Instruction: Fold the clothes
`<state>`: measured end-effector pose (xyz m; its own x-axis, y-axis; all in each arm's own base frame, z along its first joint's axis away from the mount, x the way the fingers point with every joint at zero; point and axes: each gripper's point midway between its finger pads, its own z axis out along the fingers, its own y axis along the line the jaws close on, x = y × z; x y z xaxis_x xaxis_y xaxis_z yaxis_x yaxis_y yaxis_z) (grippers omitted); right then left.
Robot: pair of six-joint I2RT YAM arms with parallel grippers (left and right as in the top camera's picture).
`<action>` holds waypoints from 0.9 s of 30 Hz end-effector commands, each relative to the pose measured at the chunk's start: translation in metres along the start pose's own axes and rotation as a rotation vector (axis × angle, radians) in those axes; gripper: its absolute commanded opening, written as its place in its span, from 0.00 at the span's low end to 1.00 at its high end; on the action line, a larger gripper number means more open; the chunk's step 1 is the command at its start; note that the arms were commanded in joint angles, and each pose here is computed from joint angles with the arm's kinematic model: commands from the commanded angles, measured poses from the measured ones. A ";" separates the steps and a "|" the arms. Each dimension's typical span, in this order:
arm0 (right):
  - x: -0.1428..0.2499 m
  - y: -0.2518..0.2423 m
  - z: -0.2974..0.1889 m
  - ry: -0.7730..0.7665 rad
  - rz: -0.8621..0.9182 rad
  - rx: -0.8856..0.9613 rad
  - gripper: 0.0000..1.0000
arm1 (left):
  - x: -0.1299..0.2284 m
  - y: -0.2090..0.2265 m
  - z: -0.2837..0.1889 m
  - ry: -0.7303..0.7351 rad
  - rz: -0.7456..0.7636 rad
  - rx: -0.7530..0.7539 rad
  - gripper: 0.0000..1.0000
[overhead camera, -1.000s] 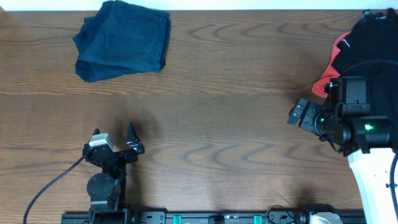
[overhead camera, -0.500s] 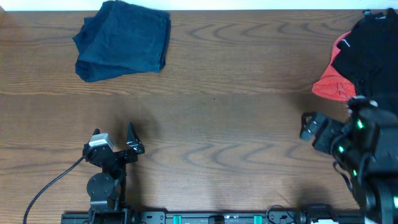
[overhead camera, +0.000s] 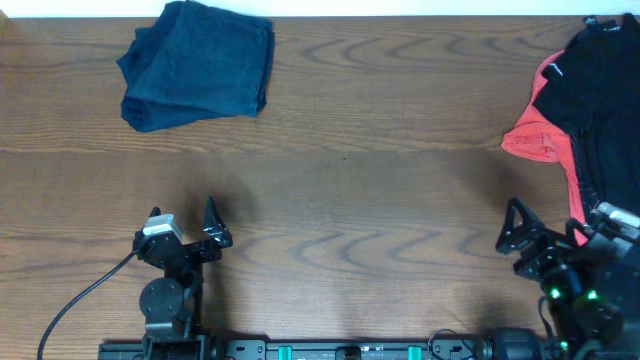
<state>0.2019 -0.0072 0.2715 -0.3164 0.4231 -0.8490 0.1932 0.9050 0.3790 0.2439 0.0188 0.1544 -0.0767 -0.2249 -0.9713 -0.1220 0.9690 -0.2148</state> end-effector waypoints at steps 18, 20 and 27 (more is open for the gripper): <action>0.055 0.000 0.059 -0.342 -0.307 -0.229 0.99 | 0.017 0.006 0.001 0.048 0.014 -0.026 0.98; 0.055 0.000 0.061 -0.366 -0.307 -0.234 0.99 | 0.017 0.006 0.001 0.048 0.015 -0.026 0.98; 0.060 -0.006 0.069 -0.409 -0.313 -0.221 0.99 | 0.017 0.006 0.001 0.048 0.015 -0.026 0.98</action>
<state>0.2446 0.0146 0.2006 0.0673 0.1457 -0.9870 -0.0913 0.9860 0.1393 0.2438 0.0189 0.1545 -0.0771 -0.2246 -0.9714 -0.1224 0.9691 -0.2143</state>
